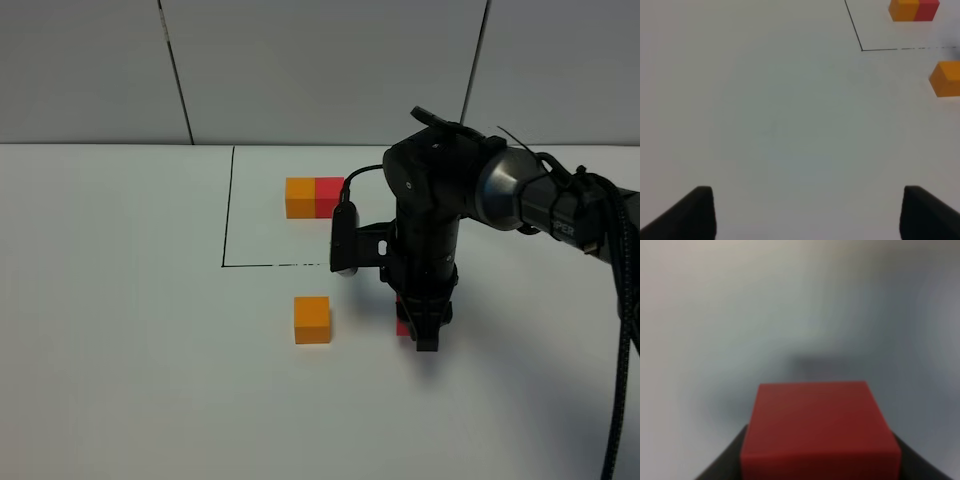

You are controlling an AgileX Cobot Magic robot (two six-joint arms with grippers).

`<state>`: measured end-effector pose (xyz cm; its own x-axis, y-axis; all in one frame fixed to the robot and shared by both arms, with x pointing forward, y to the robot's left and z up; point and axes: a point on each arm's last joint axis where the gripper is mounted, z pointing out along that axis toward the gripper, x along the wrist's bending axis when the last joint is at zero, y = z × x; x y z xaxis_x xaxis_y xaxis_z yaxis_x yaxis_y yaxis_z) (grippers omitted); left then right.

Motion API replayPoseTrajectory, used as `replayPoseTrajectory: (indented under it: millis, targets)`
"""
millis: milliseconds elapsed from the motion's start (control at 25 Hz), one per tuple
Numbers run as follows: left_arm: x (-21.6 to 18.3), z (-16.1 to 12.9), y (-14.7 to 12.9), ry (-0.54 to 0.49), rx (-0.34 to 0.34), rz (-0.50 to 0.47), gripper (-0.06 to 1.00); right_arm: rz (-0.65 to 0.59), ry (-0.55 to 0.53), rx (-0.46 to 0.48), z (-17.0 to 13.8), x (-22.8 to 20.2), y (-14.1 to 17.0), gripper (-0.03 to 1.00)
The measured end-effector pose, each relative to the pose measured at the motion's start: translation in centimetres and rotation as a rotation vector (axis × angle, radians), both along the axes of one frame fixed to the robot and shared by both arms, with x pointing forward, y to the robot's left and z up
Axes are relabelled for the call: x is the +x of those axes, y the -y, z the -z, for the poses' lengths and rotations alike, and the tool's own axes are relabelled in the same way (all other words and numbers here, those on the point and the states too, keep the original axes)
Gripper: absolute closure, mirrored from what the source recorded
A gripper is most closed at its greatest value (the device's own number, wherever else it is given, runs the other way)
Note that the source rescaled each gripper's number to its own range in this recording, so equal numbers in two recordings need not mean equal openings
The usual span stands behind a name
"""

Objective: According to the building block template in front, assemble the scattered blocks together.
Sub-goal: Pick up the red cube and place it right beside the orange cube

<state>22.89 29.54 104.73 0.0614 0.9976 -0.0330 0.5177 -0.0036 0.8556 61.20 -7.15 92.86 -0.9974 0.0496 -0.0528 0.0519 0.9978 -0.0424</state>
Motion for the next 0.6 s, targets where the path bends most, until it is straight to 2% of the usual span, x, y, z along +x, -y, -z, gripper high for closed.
replayPoseTrajectory:
  millis: [600]
  targets:
    - [0.0,0.0,0.0,0.000,0.000,0.000,0.00,0.039,0.001,0.020,2.8,1.1,-3.4,0.96]
